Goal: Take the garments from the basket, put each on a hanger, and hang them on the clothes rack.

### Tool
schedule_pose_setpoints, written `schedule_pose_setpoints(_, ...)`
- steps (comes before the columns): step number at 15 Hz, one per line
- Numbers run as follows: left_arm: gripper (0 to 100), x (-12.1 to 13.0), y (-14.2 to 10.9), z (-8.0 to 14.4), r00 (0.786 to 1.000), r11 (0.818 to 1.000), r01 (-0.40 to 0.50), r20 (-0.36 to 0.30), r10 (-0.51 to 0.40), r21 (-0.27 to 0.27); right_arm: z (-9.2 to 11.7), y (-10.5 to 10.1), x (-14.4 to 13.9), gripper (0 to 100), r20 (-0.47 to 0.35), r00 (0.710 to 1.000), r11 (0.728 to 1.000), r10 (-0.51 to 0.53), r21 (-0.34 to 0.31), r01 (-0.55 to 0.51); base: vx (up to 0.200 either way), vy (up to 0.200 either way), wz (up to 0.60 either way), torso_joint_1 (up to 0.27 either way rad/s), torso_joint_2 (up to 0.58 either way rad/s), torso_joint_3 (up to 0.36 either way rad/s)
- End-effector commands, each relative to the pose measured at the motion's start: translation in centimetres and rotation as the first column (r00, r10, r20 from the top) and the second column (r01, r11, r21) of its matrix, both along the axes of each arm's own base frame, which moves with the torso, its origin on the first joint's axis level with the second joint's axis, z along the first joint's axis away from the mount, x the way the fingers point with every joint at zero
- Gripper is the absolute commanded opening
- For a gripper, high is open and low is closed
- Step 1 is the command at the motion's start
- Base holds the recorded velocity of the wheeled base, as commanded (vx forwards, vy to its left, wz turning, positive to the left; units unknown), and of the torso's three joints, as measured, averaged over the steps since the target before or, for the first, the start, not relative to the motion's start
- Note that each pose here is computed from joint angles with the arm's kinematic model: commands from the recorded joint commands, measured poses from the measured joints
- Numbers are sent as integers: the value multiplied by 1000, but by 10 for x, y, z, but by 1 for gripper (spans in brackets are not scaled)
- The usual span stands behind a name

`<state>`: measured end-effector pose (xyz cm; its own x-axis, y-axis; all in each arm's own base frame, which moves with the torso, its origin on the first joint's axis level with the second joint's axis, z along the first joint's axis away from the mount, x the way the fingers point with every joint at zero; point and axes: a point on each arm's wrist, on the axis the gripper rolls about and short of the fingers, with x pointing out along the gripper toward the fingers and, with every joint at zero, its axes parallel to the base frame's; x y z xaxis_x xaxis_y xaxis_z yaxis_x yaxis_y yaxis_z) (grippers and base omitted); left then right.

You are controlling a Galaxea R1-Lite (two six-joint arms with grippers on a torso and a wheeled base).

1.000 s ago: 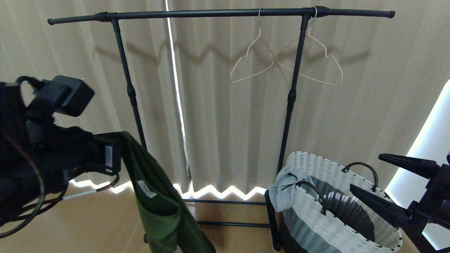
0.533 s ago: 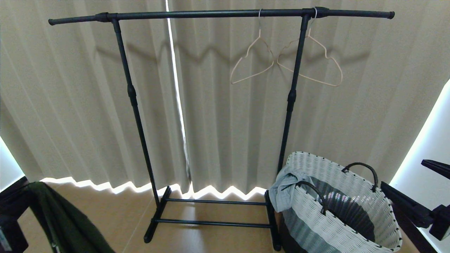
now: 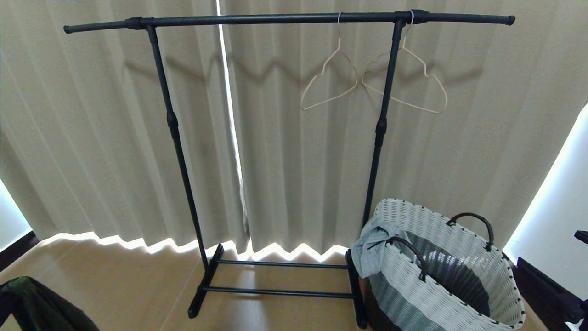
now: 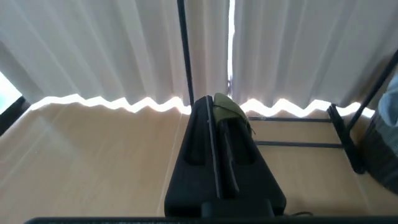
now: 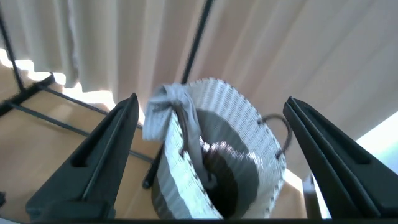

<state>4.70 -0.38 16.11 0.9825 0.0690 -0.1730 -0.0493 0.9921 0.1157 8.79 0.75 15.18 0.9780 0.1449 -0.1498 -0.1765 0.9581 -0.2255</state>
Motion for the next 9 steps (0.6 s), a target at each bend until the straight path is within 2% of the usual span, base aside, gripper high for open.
schedule_pose_setpoints(1,0,3,-1,5,1000,1000,25,0,-25,-5,-6,-1,-1,100,-24,1000,1000,-14,-1,14,0,0,0,0,0,0)
schedule_pose_setpoints(2,0,8,-4,8,995,995,100,-12,-101,-18,-13,-2,-4,100,-42,999,1000,-14,-4,14,0,0,0,0,0,0)
schedule_pose_setpoints(4,0,11,-5,5,990,990,136,-39,-137,-26,-19,-2,-10,100,-45,999,1000,-14,-4,14,0,0,0,0,0,0)
schedule_pose_setpoints(7,0,17,-7,2,987,990,137,-77,-138,-25,-13,-2,-9,100,-24,1000,1000,-16,-3,16,0,0,0,0,0,0)
schedule_pose_setpoints(9,0,19,-7,3,988,990,133,-77,-136,-45,-12,-2,-7,100,-28,999,1000,-14,-3,14,0,0,0,0,0,0)
